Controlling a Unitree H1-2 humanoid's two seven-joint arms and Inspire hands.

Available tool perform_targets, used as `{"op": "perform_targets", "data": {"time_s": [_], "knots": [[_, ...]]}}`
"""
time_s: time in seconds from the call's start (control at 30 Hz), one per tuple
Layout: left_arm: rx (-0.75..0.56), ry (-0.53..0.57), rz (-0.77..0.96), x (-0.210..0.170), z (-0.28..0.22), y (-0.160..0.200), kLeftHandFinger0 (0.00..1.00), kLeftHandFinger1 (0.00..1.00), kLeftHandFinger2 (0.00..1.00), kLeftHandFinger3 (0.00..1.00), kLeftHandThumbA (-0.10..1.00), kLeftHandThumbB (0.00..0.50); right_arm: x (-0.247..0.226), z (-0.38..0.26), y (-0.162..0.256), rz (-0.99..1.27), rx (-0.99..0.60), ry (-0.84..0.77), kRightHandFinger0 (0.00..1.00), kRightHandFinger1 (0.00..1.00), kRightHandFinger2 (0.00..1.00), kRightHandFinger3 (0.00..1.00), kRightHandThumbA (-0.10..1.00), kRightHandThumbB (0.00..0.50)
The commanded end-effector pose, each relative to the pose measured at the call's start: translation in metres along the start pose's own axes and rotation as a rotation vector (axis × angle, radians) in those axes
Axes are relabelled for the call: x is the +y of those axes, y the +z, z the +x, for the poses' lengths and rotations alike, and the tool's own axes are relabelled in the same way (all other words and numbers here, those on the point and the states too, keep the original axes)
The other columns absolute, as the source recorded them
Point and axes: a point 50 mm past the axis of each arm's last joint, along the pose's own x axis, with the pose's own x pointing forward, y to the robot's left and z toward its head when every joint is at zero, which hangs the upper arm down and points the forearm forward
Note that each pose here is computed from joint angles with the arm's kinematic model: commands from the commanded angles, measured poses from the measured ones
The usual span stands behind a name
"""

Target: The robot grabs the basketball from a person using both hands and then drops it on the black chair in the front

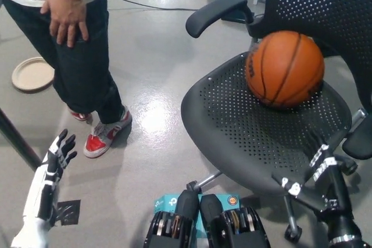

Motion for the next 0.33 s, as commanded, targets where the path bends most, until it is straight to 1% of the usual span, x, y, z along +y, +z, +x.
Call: {"op": "perform_targets", "data": {"time_s": [0.0,0.03,0.07,0.13,0.17,0.2,0.3], "knots": [[-0.078,0.039,0.003,0.003,-0.003,-0.004,1.0,1.0,1.0,1.0,1.0,0.181,0.003,0.009,0.004,-0.015,-0.104,0.045,1.0,1.0,1.0,1.0,1.0,0.191],[-0.048,0.044,0.001,0.001,-0.005,-0.012,1.0,1.0,1.0,1.0,1.0,0.193,0.002,0.008,-0.003,-0.029,-0.083,0.039,1.0,1.0,1.0,1.0,1.0,0.21],[-0.041,0.046,-0.003,0.0,-0.004,-0.015,1.0,1.0,1.0,1.0,1.0,0.195,0.001,0.009,-0.004,-0.032,-0.08,0.039,1.0,1.0,1.0,1.0,1.0,0.211],[-0.023,0.044,0.012,-0.002,-0.002,-0.024,1.0,1.0,1.0,1.0,1.0,0.173,0.0,0.01,-0.008,-0.021,-0.079,0.036,1.0,1.0,1.0,1.0,1.0,0.196],[-0.019,0.041,0.021,-0.003,-0.001,-0.026,1.0,1.0,1.0,1.0,1.0,0.172,-0.001,0.009,-0.009,-0.012,-0.081,0.033,1.0,1.0,1.0,1.0,1.0,0.195],[-0.008,0.025,0.028,-0.005,0.002,-0.029,1.0,1.0,1.0,1.0,1.0,0.158,-0.002,0.011,-0.009,-0.015,-0.078,0.027,1.0,1.0,1.0,1.0,1.0,0.195],[0.004,0.009,0.041,-0.008,0.004,-0.033,1.0,1.0,1.0,1.0,1.0,0.155,-0.004,0.012,-0.007,-0.01,-0.076,0.021,1.0,1.0,1.0,1.0,1.0,0.189]]}}
